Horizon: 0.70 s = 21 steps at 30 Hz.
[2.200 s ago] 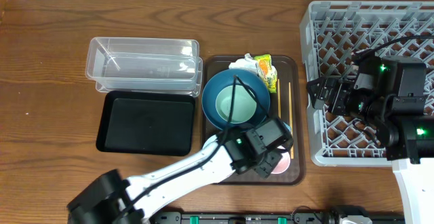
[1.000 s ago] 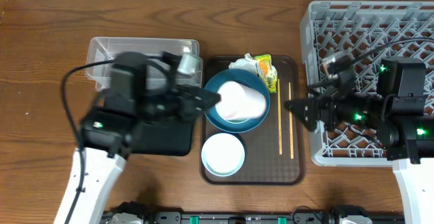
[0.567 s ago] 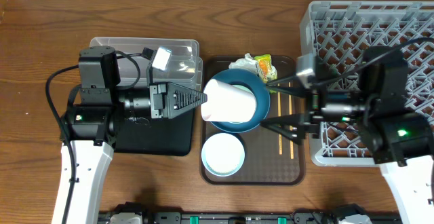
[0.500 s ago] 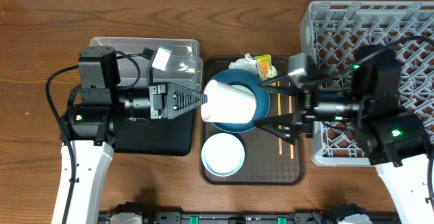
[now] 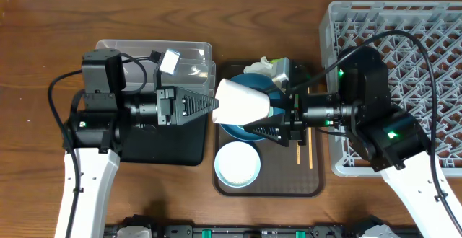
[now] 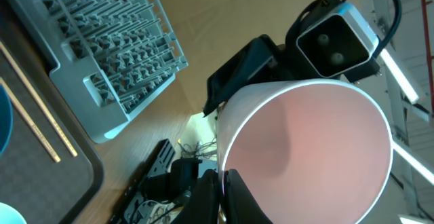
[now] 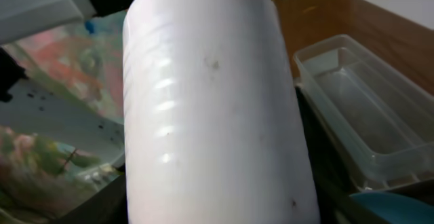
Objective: Sort waste into correct bins and load items into the dishwasher rack
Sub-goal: 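Hand the pink cup from the left gripper to the right gripper, then carry the pink cup into the dish rack with the right gripper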
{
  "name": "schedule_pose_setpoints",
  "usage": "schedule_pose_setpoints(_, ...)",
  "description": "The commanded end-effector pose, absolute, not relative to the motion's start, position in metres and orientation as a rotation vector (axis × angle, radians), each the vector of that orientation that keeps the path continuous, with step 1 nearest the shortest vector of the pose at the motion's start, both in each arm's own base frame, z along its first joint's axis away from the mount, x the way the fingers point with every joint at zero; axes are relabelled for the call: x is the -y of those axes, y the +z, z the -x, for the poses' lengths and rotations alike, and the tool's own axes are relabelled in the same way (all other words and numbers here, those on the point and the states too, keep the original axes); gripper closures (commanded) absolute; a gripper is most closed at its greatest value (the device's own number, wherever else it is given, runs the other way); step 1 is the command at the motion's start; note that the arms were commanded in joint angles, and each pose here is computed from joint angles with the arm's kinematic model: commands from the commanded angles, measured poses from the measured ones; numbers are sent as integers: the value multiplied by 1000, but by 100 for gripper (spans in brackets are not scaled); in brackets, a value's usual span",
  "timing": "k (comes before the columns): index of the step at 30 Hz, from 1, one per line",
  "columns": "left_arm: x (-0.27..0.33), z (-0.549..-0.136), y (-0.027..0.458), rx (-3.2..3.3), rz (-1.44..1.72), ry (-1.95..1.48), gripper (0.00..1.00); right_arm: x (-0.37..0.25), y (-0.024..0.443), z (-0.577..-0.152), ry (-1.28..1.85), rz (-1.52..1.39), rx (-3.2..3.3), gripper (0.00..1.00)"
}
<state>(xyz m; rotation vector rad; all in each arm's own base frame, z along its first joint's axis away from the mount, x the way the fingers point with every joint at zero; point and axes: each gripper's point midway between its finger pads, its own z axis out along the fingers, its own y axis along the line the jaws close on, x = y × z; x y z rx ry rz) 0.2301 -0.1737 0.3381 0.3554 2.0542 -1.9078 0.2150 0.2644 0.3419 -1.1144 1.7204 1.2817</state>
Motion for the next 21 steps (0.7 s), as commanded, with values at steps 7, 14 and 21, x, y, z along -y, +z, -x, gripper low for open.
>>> schedule_pose_setpoints(7,175,-229,342,-2040,-387,-1884,48,-189,341,-247,940,777,-1928,52)
schedule_pose_setpoints(14,175,-230,341,-2043,-383,-1876,47,-65,287,-271,461,31,-2322,51)
schedule_pose_setpoints(21,175,-231,340,-2044,-384,-1862,47,46,237,-240,-5,-640,-2499,53)
